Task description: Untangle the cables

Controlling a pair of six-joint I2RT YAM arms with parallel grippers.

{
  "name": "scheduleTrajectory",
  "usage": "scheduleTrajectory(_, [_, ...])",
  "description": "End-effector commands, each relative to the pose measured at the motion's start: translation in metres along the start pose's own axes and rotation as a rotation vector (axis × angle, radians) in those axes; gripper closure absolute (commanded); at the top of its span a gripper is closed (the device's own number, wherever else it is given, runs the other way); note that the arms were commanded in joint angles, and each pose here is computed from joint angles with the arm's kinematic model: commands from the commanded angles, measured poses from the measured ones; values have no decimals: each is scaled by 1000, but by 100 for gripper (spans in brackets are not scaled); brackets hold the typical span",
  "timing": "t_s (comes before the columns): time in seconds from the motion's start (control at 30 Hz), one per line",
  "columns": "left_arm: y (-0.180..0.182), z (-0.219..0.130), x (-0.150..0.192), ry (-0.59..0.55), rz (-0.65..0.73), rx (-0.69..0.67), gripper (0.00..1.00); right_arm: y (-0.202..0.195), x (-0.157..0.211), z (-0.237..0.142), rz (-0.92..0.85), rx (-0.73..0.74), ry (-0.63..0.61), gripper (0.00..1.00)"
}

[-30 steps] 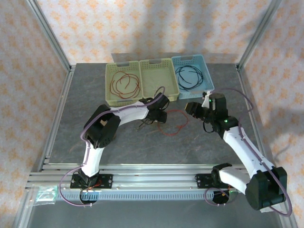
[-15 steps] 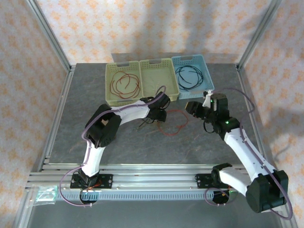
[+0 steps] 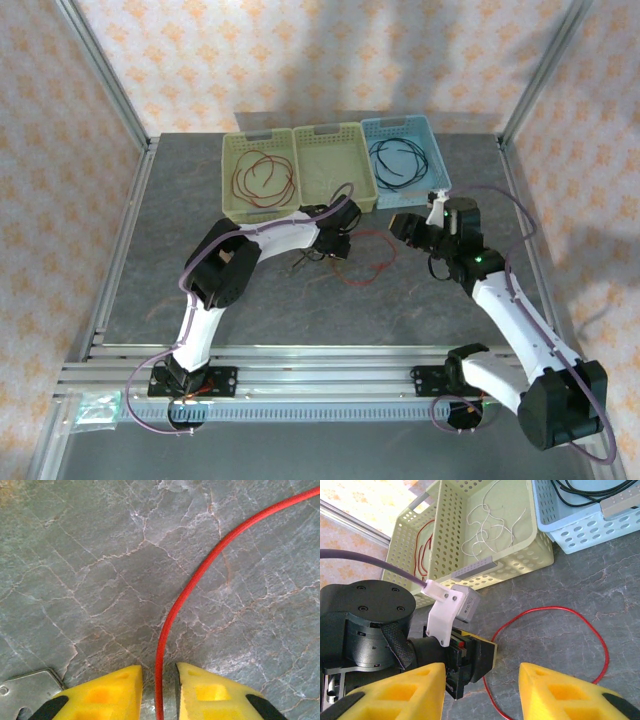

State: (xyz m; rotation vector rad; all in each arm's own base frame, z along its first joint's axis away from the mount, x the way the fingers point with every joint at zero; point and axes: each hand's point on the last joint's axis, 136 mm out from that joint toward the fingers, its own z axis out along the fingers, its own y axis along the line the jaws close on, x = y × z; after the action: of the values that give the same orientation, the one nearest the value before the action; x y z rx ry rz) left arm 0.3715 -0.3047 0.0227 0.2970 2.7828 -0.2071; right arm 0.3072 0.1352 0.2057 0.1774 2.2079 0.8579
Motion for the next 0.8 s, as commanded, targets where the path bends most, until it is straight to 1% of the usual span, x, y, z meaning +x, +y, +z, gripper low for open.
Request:
scheduleTrajectory(0.0, [7,4,5,25,29,-54,80,2,-4,-3,-5,-6,-29,57])
scheduleTrajectory(0.17, [6,2,1,14,30,-54,84,3,-6,-5,-7,-5,-39,57])
scheduleTrajectory(0.27, [5,-2,-2,0,32,-55,88,3,-8,-6,-10,-2,-50,57])
scheduleTrajectory(0.37, [4,-11,-8,-31,34,-56,92,5,-11,-9,-13,-5,-70,57])
scheduleTrajectory(0.4, [4,-17,-10,-46,35,-57,95,6,-13,-11,-17,-5,-81,57])
scheduleTrajectory(0.43, [4,-22,-12,-62,37,-54,96,6,-15,-12,-19,-5,-92,57])
scheduleTrajectory(0.5, [3,-36,-17,-104,40,-40,100,11,-18,-15,-32,-23,-111,57])
scheduleTrajectory(0.6, [2,-63,-23,-191,52,-13,100,19,-23,-20,-52,-61,-143,55])
scheduleTrajectory(0.63, [0,-81,-29,-247,54,11,100,21,-24,-22,-63,-73,-157,54])
scheduleTrajectory(0.73, [2,-113,-32,-348,65,42,100,31,-26,-24,-93,-122,-167,47])
scheduleTrajectory(0.77, [5,-124,-33,-378,65,45,100,36,-26,-25,-103,-143,-165,46])
